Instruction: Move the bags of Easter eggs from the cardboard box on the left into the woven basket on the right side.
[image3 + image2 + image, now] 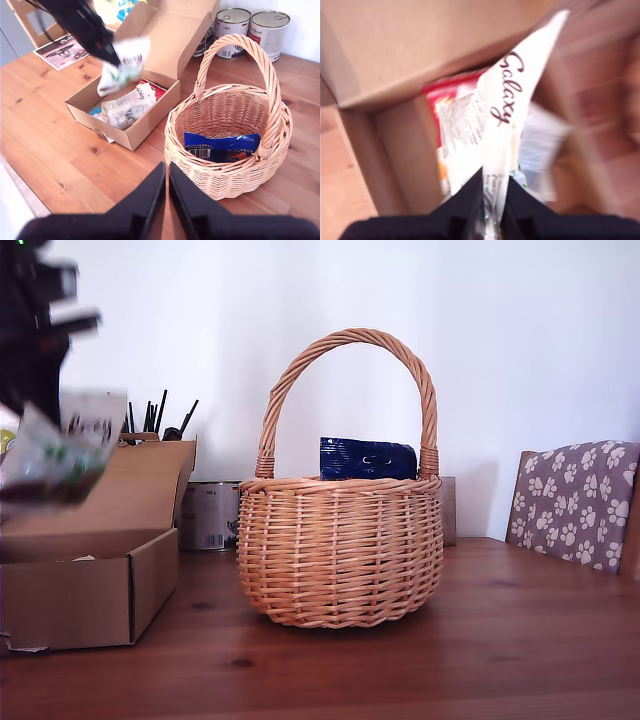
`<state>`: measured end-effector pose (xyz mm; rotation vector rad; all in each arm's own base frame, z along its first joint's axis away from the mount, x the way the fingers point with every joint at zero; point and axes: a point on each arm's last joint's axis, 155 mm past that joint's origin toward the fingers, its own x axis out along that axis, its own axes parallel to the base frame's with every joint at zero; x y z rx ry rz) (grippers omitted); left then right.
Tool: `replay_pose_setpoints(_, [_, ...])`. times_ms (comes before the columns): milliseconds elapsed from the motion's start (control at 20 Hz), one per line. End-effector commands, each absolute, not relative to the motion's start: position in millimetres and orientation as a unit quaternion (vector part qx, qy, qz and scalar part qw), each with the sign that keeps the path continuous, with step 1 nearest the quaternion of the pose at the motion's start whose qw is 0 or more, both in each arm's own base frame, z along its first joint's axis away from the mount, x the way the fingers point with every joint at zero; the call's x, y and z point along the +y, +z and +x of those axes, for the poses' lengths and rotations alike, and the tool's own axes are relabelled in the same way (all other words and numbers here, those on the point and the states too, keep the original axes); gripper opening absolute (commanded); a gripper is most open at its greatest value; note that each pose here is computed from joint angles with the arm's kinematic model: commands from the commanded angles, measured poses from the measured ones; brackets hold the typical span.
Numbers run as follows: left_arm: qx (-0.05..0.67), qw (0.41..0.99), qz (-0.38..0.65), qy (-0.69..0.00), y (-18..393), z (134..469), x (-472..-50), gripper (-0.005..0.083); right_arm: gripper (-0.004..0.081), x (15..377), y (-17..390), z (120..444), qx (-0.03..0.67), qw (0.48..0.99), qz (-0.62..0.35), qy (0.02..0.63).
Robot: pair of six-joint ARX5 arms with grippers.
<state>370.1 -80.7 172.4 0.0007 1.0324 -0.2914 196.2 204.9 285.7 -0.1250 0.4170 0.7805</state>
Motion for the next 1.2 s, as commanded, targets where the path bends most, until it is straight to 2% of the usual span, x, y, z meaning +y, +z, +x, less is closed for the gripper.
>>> replay_pose_setpoints(0, [0.473,0.862,-0.021,-0.183,189.5,364.3,-98.0,-0.0024,-0.0013,205.3,288.3,195.1,0.197,0.902,-0.059,0.379])
replay_pose_setpoints(250, [0.449,0.820,-0.094,-0.343,222.4,332.1,-173.8,-0.0024,-0.0013,202.7,288.3,197.7,0.196,0.906,-0.060,0.371])
replay_pose_setpoints(600, [0.361,0.813,-0.081,-0.450,251.0,334.6,-274.1,-0.0024,-0.0013,201.6,288.2,198.5,0.196,0.907,-0.061,0.367])
replay_pose_setpoints(900, [0.293,0.843,0.005,-0.452,223.4,364.2,-329.4,-0.0023,-0.0013,200.8,288.3,198.6,0.195,0.908,-0.061,0.366])
replay_pose_setpoints(1150, [0.297,0.854,0.084,-0.419,183.2,377.6,-335.6,-0.0023,-0.0013,200.4,287.7,198.2,0.197,0.908,-0.062,0.366])
